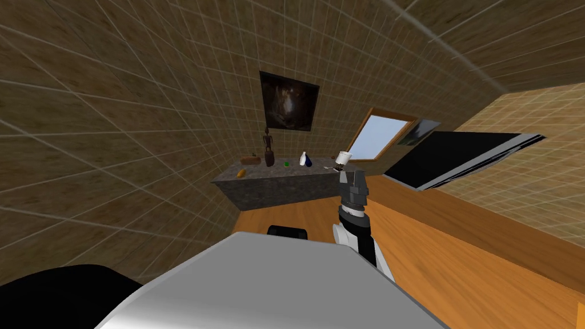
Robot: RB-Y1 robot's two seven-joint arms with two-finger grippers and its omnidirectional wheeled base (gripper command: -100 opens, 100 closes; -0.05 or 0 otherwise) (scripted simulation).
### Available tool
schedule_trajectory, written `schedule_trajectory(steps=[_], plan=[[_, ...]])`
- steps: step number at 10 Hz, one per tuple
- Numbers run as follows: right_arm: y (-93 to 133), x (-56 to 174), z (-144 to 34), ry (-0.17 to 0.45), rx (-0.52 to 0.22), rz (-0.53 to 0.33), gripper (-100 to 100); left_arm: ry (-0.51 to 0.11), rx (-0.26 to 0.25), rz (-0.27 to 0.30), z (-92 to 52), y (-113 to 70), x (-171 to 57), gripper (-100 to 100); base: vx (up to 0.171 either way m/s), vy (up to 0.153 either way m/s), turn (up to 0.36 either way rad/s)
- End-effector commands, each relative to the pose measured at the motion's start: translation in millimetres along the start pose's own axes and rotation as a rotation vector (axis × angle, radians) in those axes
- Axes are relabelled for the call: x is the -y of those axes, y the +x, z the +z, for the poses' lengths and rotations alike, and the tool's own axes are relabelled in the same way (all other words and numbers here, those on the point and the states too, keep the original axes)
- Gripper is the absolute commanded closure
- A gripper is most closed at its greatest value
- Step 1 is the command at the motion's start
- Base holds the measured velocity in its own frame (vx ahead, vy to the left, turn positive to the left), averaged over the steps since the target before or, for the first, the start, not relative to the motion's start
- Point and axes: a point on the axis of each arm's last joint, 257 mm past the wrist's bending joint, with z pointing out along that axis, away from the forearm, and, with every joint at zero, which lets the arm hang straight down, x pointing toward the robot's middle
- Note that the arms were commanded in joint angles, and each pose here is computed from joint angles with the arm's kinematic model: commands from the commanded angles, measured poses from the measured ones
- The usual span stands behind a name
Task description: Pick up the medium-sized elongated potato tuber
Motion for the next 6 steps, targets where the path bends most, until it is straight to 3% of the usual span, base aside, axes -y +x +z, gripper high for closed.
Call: schedule_trajectory(steps=[1, 2, 3, 4, 5, 6], plan=[[0, 0, 0.0, 0.000, 0.000, 0.000, 0, -0.067, -0.024, -0.025, -16.9, 5.7, -16, -100, 0.014, -0.016, -0.080], [0, 0, 0.0, 0.000, 0.000, 0.000, 0, -0.137, -0.024, -0.084, -34.9, 10.2, -37, -100, 0.019, -0.018, -0.150], [0, 0, 0.0, 0.000, 0.000, 0.000, 0, -0.173, -0.043, -0.074, -46.3, 9.8, -40, -100, 0.017, -0.010, -0.092], [0, 0, 0.0, 0.000, 0.000, 0.000, 0, -0.240, -0.043, -0.127, -65.2, 13.1, -56, -100, 0.027, -0.011, -0.208], [0, 0, 0.0, 0.000, 0.000, 0.000, 0, -0.276, -0.053, -0.120, -77.0, 11.3, -62, -100, 0.022, -0.002, -0.113], [0, 0, 0.0, 0.000, 0.000, 0.000, 0, -0.352, -0.041, -0.168, -99.7, 11.4, -80, -100, 0.028, 0.002, -0.178]])
